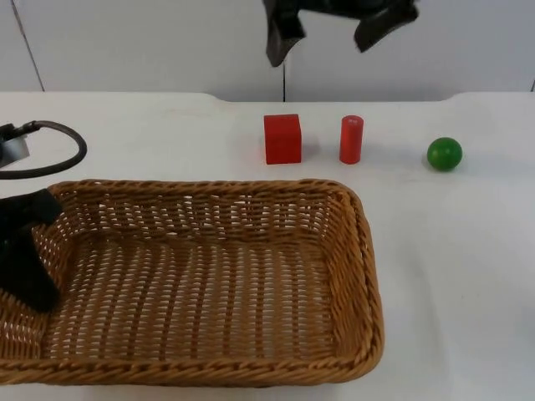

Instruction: Pick up the basket with the left hand and place the object to the left of the red cylinder into the basket with the right hand.

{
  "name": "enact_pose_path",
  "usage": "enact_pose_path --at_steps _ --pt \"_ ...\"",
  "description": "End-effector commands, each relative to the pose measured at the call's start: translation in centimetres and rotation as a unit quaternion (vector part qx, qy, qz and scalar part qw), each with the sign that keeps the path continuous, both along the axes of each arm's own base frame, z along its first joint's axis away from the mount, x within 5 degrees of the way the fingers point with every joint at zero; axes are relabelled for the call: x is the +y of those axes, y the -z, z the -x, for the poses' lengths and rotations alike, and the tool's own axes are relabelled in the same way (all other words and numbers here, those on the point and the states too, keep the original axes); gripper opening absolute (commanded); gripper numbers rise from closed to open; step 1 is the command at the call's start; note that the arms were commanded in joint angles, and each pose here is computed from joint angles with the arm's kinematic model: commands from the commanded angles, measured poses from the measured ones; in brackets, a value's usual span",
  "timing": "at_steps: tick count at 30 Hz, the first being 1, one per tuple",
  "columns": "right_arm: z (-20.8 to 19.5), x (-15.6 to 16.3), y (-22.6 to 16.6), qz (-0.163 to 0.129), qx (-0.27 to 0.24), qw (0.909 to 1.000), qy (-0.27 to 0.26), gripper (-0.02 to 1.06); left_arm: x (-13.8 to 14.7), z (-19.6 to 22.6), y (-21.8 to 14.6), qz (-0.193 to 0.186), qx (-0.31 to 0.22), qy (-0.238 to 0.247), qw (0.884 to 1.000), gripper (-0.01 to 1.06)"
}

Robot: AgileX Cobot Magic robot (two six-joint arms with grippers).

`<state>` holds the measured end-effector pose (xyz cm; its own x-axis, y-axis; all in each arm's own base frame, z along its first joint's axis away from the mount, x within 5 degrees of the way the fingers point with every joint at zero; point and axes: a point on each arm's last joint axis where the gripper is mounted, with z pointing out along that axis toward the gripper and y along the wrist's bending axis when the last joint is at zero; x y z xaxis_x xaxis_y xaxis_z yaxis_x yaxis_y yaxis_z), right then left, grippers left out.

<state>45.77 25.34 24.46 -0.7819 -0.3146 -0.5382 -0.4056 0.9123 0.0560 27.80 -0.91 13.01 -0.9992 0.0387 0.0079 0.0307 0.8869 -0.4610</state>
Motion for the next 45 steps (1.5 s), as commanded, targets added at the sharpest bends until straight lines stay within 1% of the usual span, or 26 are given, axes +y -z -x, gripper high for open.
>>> enact_pose_path --at_steps 1,2,3,6,7,11,13,15,17,18,19,23,24,27,30,35,38,41,45 --pt "-0.8 0.8 0.5 -0.015 -0.005 0.9998 0.013 1.05 0.0 0.0 -0.5 0.007 -0.003 -0.006 1.0 0.0" --pt "-1.4 1.2 1.3 -0.021 -0.006 0.9996 0.019 1.05 0.0 0.0 -0.5 0.007 -0.003 -0.006 1.0 0.0" --pt "-1.4 1.2 1.3 -0.021 -0.006 0.9996 0.019 1.05 0.0 0.0 -0.5 0.007 -0.003 -0.006 1.0 0.0" --pt "-3.1 2.1 4.5 -0.043 -0.017 0.9982 0.039 1.05 0.0 -0.1 -0.5 0.006 -0.004 -0.007 1.0 0.0" --pt "-3.1 2.1 4.5 -0.043 -0.017 0.9982 0.039 1.05 0.0 -0.1 -0.5 0.006 -0.004 -0.007 1.0 0.0" --pt "-4.1 2.7 7.6 -0.069 -0.016 0.9949 0.071 1.05 0.0 -0.1 -0.5 0.006 -0.004 -0.007 1.0 0.0" --pt "-4.2 2.7 8.1 -0.069 -0.017 0.9945 0.077 1.05 0.0 -0.1 -0.5 0.006 -0.004 -0.007 1.0 0.0" --pt "-4.4 2.5 9.0 -0.061 -0.017 0.9943 0.086 1.03 0.0 0.0 -0.5 0.007 -0.003 -0.006 1.0 0.0" --pt "-4.5 2.4 9.1 -0.051 -0.021 0.9948 0.086 1.0 0.0 0.0 -0.5 0.007 -0.003 -0.006 1.0 0.0" --pt "-4.5 2.4 9.1 -0.051 -0.021 0.9948 0.086 1.0 0.0 0.0 -0.5 0.007 -0.003 -0.006 1.0 0.0" --pt "-4.5 2.3 9.1 -0.043 -0.026 0.995 0.087 0.99 0.0 0.0 -0.5 0.007 -0.003 -0.006 1.0 0.0" --pt "-4.4 2.5 9.1 -0.034 -0.034 0.9946 0.092 0.99 0.0 0.0 -0.5 0.007 -0.003 -0.006 1.0 0.0" --pt "-4.5 2.4 9.1 -0.028 -0.039 0.9942 0.096 0.99 0.0 0.0 -0.5 0.007 -0.003 -0.006 1.0 0.0" --pt "-4.4 2.8 8.9 -0.023 -0.06 0.9935 0.094 0.99 0.0 0.0 -0.5 0.007 -0.003 -0.006 1.0 0.0" --pt "-4.3 3.2 8.8 -0.026 -0.064 0.9931 0.094 0.99 0.0 0.0 -0.5 0.006 -0.003 -0.005 1.0 0.0" --pt "-4.5 3.5 8.5 -0.048 -0.079 0.9908 0.099 0.99 0.0 -0.1 -0.4 0.005 -0.004 -0.006 1.0 0.0" --pt "-4.5 3.5 8.6 -0.047 -0.077 0.9907 0.101 0.99 0.0 -0.1 -0.4 0.004 -0.006 -0.007 1.0 0.0" --pt "-4.6 3.3 8.6 -0.034 -0.085 0.9908 0.1 0.99 0.0 -0.1 -0.4 0.004 -0.006 -0.007 1.0 0.0" --pt "-4.7 3.4 8.6 -0.038 -0.091 0.9903 0.098 0.99 0.0 -0.1 -0.4 0.005 -0.006 -0.008 1.0 0.0"
